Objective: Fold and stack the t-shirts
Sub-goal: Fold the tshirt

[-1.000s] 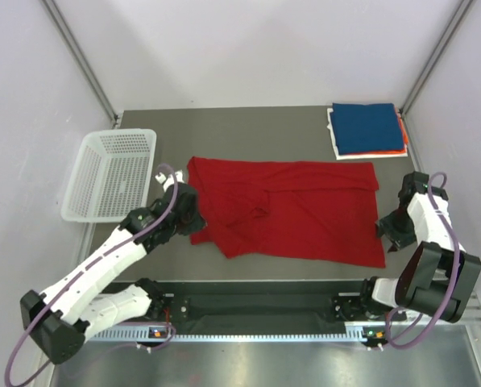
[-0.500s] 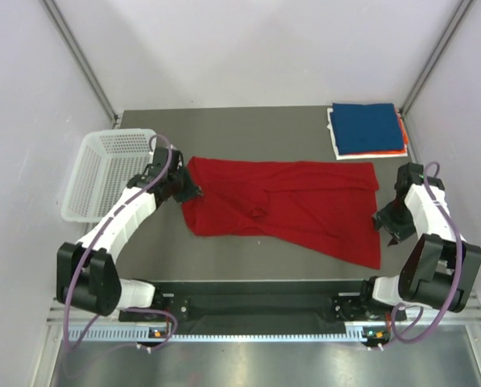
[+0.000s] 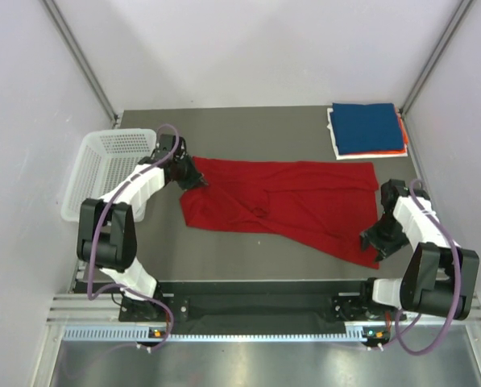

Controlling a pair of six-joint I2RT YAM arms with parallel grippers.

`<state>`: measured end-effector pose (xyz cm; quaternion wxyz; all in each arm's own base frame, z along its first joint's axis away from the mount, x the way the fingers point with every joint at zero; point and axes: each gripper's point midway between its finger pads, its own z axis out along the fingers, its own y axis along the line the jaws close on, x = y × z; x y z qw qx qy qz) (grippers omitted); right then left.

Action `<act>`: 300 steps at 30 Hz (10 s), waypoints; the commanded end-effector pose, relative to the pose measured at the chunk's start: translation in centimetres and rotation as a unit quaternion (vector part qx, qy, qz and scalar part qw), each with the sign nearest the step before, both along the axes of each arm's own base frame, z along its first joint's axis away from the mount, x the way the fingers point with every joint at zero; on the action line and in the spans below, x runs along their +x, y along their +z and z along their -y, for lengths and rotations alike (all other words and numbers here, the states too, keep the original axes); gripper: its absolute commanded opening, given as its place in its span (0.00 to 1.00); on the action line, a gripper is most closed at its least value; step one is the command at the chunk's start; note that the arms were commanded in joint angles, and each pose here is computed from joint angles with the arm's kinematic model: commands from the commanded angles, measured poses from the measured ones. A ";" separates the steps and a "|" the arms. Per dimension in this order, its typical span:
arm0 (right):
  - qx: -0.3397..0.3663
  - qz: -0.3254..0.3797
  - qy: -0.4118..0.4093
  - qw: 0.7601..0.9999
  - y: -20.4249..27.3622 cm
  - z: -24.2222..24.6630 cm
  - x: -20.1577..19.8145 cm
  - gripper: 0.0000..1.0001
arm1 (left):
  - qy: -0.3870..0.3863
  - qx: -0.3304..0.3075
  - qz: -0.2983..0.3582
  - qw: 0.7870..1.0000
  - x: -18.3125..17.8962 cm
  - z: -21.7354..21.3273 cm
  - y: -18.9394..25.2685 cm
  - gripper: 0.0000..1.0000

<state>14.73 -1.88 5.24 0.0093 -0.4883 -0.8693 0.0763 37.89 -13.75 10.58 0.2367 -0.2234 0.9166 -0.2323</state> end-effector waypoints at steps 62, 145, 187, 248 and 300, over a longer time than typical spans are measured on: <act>-0.078 0.080 -0.251 0.961 -2.7 -0.1 0.7 0.34 | -0.047 -0.034 0.055 0.997 0.0 0.0 2.9 0.00; -0.180 0.216 0.129 0.951 5.2 5.1 15.2 0.00 | 0.043 0.110 0.053 0.992 1.0 -5.7 4.2 0.00; -0.161 0.149 0.180 0.959 0.5 2.6 21.5 0.00 | 0.025 0.185 0.001 0.982 4.6 -7.3 -0.2 0.01; -0.023 0.110 0.101 0.988 -2.0 1.7 11.7 0.39 | -0.003 -0.006 0.003 1.000 -9.8 -2.2 -2.6 0.57; -0.037 0.219 0.148 0.964 -0.2 4.9 13.3 0.02 | 0.016 0.147 -0.044 0.988 -9.3 -7.1 -6.6 0.00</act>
